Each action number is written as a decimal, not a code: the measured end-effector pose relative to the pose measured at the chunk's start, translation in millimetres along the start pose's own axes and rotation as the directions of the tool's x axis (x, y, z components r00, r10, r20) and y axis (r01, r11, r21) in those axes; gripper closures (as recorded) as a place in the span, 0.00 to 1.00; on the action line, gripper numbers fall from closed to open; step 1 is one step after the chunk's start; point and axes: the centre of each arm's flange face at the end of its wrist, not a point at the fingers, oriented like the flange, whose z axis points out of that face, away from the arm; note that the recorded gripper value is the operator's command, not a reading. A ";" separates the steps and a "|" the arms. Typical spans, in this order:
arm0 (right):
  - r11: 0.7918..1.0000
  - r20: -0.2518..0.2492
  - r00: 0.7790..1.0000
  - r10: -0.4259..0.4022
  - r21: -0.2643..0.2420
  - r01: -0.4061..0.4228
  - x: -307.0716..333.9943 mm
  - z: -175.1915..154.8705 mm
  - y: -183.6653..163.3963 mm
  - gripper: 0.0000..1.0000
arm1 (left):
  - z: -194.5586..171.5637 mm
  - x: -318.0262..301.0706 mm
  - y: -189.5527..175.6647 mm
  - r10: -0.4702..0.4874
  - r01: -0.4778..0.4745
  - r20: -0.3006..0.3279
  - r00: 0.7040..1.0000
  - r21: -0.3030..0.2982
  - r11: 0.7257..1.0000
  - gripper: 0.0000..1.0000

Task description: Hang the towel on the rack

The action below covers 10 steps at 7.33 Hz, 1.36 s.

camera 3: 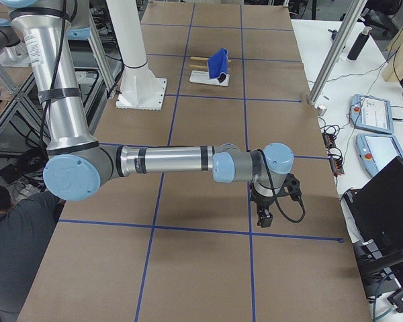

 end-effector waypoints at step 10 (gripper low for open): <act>1.000 0.006 1.000 0.022 0.001 -0.022 -1.9 -0.1 -0.1 0.00 | 1.5 -1.6 3.7 -0.005 0.005 0.000 1.000 -0.004 1.000 0.02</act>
